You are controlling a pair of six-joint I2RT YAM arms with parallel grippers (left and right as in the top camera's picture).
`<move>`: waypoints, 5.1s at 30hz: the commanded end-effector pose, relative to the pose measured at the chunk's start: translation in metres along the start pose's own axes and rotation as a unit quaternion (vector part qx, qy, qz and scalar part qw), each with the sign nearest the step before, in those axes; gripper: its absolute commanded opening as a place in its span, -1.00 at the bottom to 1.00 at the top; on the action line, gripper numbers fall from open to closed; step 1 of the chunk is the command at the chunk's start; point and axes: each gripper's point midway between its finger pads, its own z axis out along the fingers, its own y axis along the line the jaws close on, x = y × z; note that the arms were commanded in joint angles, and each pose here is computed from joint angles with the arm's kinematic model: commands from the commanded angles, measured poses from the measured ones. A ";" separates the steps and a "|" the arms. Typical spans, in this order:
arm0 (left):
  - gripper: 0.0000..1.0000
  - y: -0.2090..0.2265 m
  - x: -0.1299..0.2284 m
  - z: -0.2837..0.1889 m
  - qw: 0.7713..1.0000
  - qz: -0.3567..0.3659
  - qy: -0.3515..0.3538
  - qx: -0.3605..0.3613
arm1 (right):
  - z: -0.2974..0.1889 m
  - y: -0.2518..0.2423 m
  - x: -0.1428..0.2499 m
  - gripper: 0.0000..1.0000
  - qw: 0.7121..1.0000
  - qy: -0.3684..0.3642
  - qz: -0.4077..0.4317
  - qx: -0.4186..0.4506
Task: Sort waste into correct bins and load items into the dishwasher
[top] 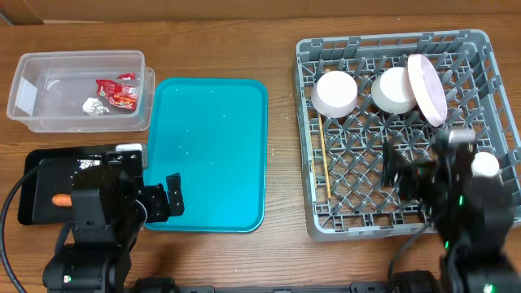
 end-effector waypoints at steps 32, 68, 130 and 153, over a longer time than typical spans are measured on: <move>1.00 0.003 0.001 0.001 1.000 -0.011 -0.001 -0.007 | 0.031 -0.026 0.090 1.00 0.985 -0.164 -0.059 0.015; 1.00 0.016 0.009 0.052 0.911 0.019 -0.412 0.002 | 0.031 -0.026 0.090 1.00 0.984 -0.165 -0.059 0.015; 1.00 0.017 0.030 0.074 0.934 0.020 -0.357 0.003 | 0.031 -0.026 0.090 1.00 0.984 -0.165 -0.059 0.015; 1.00 0.017 0.030 0.074 0.934 0.020 -0.357 0.003 | 0.031 -0.026 0.090 1.00 0.985 -0.164 -0.059 0.015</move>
